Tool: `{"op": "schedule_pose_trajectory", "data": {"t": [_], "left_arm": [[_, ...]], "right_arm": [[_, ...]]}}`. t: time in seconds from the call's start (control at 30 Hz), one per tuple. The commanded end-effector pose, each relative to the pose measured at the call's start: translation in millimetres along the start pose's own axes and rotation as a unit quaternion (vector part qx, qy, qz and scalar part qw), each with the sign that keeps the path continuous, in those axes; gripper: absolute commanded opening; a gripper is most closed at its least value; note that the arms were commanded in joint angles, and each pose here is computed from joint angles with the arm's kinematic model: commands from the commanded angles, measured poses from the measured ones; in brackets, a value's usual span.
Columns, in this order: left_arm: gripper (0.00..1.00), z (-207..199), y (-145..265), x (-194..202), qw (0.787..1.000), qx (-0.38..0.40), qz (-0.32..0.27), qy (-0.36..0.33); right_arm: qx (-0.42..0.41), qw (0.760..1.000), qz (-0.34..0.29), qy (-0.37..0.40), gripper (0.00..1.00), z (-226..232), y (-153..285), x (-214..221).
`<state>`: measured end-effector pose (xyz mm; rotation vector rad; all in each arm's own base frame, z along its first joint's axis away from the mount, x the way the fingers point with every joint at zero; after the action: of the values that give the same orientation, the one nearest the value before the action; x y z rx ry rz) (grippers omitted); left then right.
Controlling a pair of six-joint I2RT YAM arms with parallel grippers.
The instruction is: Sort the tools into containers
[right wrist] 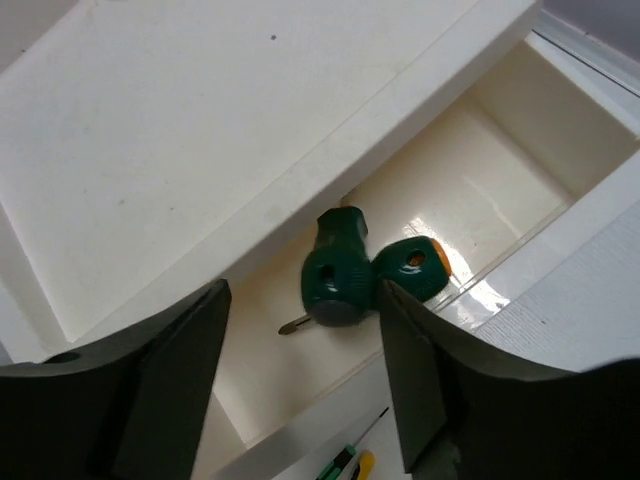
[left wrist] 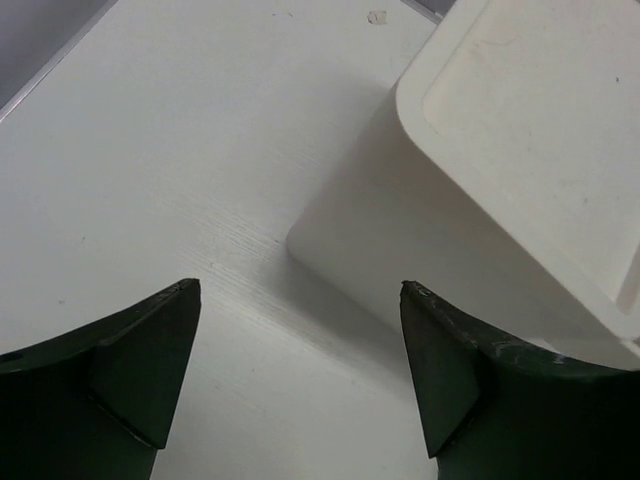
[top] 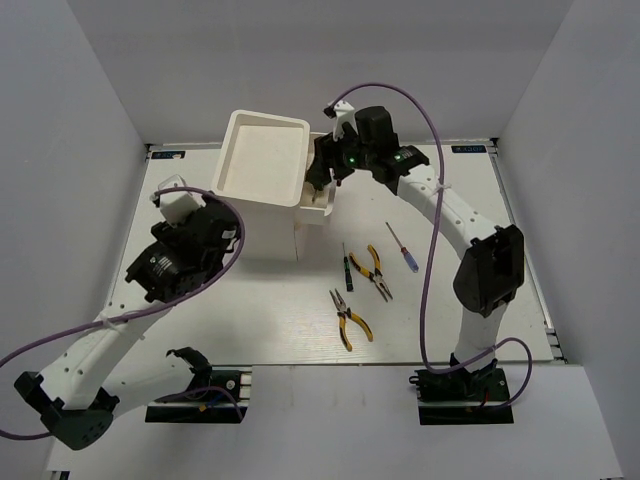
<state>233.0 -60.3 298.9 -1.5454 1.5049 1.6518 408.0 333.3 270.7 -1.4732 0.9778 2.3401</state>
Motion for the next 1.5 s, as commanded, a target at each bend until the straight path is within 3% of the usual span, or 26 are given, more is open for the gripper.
{"op": "schedule_pose_trajectory", "data": {"t": [0.0, 0.1, 0.13, 0.17, 0.2, 0.23, 0.37, 0.43, 0.47, 0.53, 0.63, 0.7, 0.83, 0.97, 1.13, 1.47], "left_arm": [[0.9, -5.2, -10.7, -14.6, 0.999, -0.007, -0.027, 0.038], [0.82, -22.8, -16.2, -34.9, 0.998, 0.026, -0.033, 0.048], [0.73, -32.2, -20.6, -39.6, 0.998, 0.036, -0.032, 0.042], [0.68, -46.4, -18.8, -60.0, 0.995, 0.066, -0.04, 0.057], [0.62, -51.8, -20.5, -68.2, 0.996, 0.075, -0.043, 0.035], [0.55, -64.6, -32.1, -68.2, 0.996, 0.08, -0.034, 0.015], [0.46, -82.5, -52.3, -111.8, 0.995, 0.099, -0.021, -0.003], [0.45, -69.3, -85.7, -115.2, 0.997, 0.072, 0.001, -0.01], [0.45, -70.4, -90.0, -120.5, 0.996, 0.087, 0.008, -0.001], [0.42, -52.9, -118.8, -121.4, 0.997, 0.074, 0.035, 0.018], [0.34, -30.6, -151.8, -110.1, 0.993, 0.075, 0.074, 0.044], [0.29, -25.6, -167.0, -102.5, 0.99, 0.091, 0.09, 0.055], [0.2, -33.8, -195.6, -74.5, 0.976, 0.15, 0.141, 0.074], [0.17, -46.8, -201.6, -58.5, 0.964, 0.2, 0.163, 0.066], [0.16, -68.2, -196.7, -36.3, 0.936, 0.285, 0.202, 0.036], [0.16, -69.9, -179.2, -5.3, 0.912, 0.33, 0.243, 0.013]], "right_arm": [[-0.019, 0.997, -0.073, 0.03, 0.64, 18.4, 36.8, -45.7], [-0.01, 0.995, -0.087, 0.038, 0.46, 15.7, 52.4, -47.4], [-0.005, 0.994, -0.097, 0.041, 0.22, 16.9, 62.2, -51.8], [-0.001, 0.994, -0.101, 0.046, 0.07, 16.4, 68.4, -50.2], [0.016, 0.994, -0.095, 0.041, 0.0, 6.4, 69.9, -42.8], [0.026, 0.994, -0.098, 0.046, 0.0, 3.6, 76.8, -42.0], [0.062, 0.996, -0.057, 0.033, 0.03, -23.5, 81.8, -7.7], [0.074, 0.996, -0.035, 0.037, 0.3, -36.8, 83.6, 8.5], [0.078, 0.996, -0.026, 0.034, 0.39, -41.3, 82.7, 16.0], [0.079, 0.997, 0.007, 0.025, 0.42, -50.0, 80.1, 32.3], [0.08, 0.996, 0.038, 0.009, 0.3, -62.0, 69.4, 50.8], [0.075, 0.996, 0.055, 0.007, 0.13, -69.1, 57.5, 61.6], [0.041, 0.997, 0.058, 0.001, 0.02, -67.8, 39.1, 55.4], [-0.04, 0.997, 0.056, -0.016, 0.01, -49.0, 13.3, 41.3], [-0.08, 0.996, 0.038, -0.011, 0.0, -36.9, -5.0, 20.5], [-0.127, 0.991, 0.038, -0.012, 0.0, -14.4, -23.2, 6.9]]}}
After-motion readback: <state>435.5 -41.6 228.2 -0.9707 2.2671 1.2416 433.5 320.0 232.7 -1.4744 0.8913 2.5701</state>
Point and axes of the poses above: each gripper's point midway between its finger pads, its own y axis back along the fingers, its own z axis along the line the jaws close on, x = y × z, the point moved 2 cm from there along y, back along the fingers, and after that the axes turned 3 degrees about -y, right-handed, at the moved point
